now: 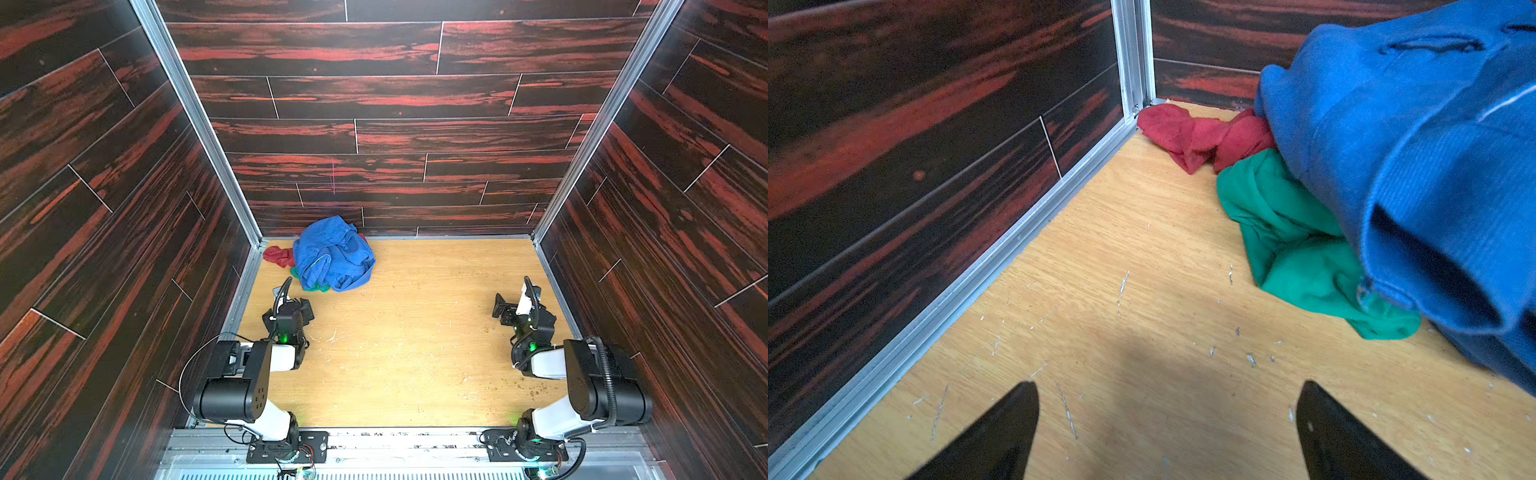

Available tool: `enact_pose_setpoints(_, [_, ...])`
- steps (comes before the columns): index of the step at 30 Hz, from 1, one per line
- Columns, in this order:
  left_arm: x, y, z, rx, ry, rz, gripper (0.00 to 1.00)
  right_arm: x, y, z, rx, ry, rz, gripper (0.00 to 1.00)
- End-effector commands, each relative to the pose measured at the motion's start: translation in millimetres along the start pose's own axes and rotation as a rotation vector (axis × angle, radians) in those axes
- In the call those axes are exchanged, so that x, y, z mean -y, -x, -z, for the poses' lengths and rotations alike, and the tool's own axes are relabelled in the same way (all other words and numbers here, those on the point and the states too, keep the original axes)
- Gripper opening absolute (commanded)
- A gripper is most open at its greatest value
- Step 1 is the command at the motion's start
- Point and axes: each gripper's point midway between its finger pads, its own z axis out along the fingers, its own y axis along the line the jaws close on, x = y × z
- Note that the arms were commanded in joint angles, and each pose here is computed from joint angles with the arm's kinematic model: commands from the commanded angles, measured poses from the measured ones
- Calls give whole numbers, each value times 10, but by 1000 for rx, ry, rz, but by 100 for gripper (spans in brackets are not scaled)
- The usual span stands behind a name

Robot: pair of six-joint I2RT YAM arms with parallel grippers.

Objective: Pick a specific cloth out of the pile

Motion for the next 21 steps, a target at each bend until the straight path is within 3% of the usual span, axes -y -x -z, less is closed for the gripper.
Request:
enact_pose_setpoints(1, [6, 149, 11, 35, -4, 6, 99, 12, 3, -22, 4, -7, -4, 99])
enact_pose_setpoints(18, [8, 152, 11, 37, -5, 6, 99, 14, 4, -22, 3, -2, -9, 99])
enact_pose_setpoints(21, [36, 292, 61, 91, -26, 0, 98, -28, 145, 30, 16, 15, -2, 96])
